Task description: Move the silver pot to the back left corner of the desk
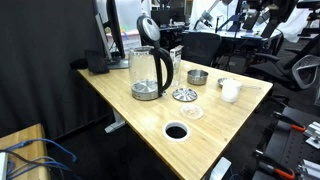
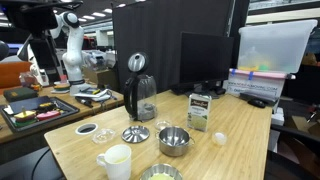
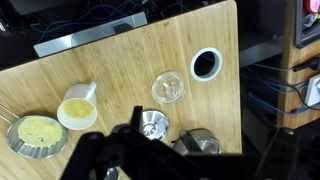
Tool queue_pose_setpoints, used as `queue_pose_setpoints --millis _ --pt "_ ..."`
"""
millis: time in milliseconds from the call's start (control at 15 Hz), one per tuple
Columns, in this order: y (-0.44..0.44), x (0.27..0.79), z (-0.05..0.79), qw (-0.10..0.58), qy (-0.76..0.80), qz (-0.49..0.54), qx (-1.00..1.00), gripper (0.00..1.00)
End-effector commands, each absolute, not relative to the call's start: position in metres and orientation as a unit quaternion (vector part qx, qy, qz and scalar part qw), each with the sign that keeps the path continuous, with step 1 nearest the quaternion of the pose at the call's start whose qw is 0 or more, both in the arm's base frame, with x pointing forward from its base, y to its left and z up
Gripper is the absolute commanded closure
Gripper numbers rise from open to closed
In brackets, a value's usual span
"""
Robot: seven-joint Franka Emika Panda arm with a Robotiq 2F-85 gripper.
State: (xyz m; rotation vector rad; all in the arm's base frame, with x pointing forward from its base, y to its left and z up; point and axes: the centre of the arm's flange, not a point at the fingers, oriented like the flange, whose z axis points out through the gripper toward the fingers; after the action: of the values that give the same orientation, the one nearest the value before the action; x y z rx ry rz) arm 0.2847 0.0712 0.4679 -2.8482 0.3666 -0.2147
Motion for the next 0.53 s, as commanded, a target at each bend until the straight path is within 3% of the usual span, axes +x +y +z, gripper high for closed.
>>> queue_pose_setpoints --millis 0,467 --pt "0.071 0.285 0.467 0.13 0.126 -0.073 -0.981 0.0" --pt "0.045 0.356 0.466 0.114 0.176 -0.071 -0.975 0.0"
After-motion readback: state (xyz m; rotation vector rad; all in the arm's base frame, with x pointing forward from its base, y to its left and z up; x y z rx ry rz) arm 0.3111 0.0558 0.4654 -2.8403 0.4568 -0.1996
